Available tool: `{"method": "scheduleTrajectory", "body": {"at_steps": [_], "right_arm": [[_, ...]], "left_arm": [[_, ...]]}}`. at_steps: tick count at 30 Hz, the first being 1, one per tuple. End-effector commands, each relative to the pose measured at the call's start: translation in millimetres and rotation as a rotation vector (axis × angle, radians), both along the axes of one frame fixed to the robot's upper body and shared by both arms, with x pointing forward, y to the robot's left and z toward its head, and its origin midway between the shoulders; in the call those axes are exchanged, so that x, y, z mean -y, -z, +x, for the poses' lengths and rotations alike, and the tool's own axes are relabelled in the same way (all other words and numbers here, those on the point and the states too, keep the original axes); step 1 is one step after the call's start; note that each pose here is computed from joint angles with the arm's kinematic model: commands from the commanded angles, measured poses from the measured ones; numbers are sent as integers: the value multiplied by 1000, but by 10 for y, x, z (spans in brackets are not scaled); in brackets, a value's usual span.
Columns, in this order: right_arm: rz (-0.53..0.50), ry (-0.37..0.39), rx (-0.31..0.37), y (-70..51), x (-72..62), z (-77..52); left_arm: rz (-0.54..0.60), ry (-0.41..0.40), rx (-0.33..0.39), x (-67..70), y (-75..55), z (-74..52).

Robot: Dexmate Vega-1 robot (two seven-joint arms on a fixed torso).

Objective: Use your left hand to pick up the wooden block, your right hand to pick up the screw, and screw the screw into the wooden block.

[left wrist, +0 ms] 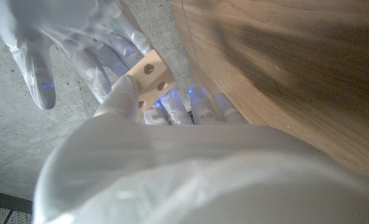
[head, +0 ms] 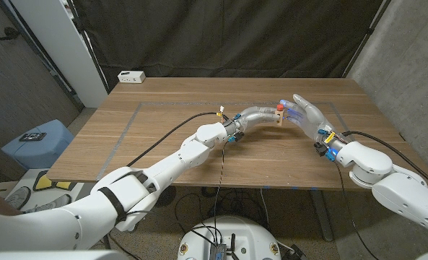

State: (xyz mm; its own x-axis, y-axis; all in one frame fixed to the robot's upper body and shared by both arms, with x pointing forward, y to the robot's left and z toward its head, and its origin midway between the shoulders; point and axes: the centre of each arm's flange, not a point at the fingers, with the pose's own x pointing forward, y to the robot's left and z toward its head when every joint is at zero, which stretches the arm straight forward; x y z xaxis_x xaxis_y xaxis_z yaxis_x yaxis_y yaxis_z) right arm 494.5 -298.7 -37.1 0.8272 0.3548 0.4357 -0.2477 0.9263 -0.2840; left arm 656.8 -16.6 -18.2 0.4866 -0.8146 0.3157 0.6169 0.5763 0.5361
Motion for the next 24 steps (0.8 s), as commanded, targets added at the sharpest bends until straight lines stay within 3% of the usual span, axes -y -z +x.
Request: {"method": "scheduleTrajectory", "body": {"at_steps": [1,24], "right_arm": [[0,8,-13,25,15,-40],[2,12,-39,58,14,-83]], "left_arm": [[-1,0,-2,-4,-9,15],[1,3,-9,1,-30,63]]}}
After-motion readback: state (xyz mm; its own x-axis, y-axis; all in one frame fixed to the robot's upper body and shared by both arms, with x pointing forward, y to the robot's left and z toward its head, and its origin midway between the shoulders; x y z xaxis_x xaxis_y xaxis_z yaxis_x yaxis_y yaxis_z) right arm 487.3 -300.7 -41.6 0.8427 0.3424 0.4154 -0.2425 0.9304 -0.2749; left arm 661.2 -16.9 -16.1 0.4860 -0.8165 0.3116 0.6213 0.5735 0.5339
